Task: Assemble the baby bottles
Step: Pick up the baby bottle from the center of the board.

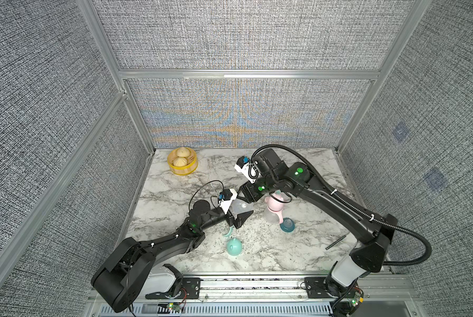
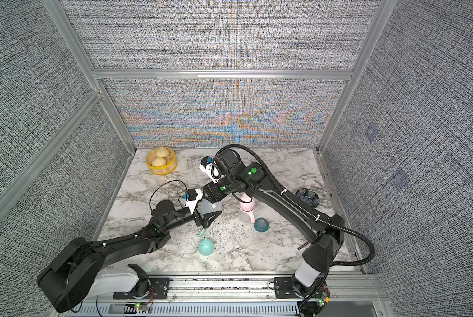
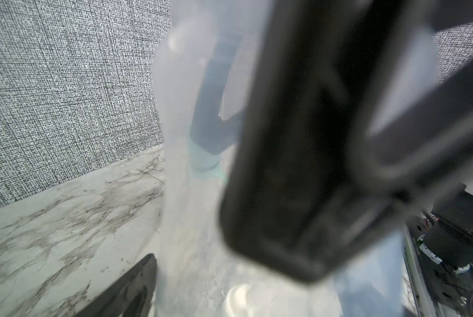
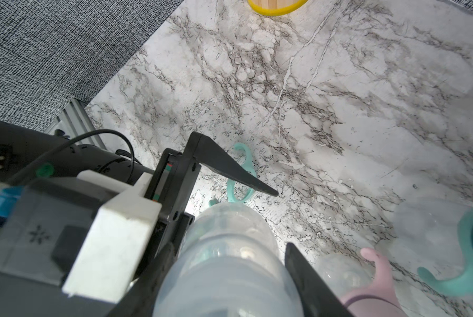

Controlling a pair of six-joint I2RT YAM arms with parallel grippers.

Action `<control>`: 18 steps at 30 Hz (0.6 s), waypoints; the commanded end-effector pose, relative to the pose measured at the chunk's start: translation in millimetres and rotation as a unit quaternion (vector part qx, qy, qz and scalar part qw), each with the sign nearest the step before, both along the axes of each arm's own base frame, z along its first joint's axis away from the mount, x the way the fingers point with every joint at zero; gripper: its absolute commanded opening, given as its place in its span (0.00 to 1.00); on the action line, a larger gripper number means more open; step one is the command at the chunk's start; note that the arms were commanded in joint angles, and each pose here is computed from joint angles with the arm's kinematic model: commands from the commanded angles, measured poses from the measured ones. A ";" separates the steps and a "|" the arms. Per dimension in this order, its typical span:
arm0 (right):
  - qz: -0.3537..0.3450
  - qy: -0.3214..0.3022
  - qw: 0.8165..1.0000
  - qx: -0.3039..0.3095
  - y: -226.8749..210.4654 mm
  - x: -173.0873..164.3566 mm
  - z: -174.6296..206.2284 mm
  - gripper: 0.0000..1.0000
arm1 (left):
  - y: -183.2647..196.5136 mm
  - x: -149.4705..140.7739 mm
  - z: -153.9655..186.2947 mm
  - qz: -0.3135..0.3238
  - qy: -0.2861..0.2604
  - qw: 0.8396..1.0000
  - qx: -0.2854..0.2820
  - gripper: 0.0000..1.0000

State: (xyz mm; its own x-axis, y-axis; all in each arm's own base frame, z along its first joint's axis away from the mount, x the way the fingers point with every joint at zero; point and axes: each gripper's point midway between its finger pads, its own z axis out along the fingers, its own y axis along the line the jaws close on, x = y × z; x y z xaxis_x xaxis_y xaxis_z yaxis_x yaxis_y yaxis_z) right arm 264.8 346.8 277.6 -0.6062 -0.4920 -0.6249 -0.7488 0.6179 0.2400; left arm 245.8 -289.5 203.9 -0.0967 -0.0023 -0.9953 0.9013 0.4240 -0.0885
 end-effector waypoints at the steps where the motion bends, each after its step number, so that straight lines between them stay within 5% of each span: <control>1: 0.008 0.008 1.000 0.016 5.3 -6.2 5.7 0.54 | -1.2 -4.3 18.1 -0.013 -0.031 0.999 -0.025 1.00; 12: 0.004 -0.007 1.000 0.023 6.4 -2.9 14.3 0.54 | 1.5 -10.4 17.2 -0.018 -0.029 0.999 -0.026 0.75; 16: 0.006 -0.011 1.000 0.027 8.6 -1.3 17.9 0.55 | 1.1 -11.2 19.3 -0.020 -0.028 0.999 -0.031 0.57; 18: 0.008 -0.013 0.999 0.032 10.6 -1.5 20.1 0.63 | 2.0 -9.5 18.9 -0.015 -0.023 0.999 -0.032 0.49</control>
State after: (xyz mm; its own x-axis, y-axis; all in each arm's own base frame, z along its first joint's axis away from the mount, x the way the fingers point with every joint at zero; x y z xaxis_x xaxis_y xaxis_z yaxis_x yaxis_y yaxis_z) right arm 263.5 352.7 288.8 -0.5934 -0.4767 -0.6485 -0.7567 0.6051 0.2476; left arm 237.4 -287.6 218.7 -0.0564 -0.0505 -0.9971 0.9146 0.3979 -0.0719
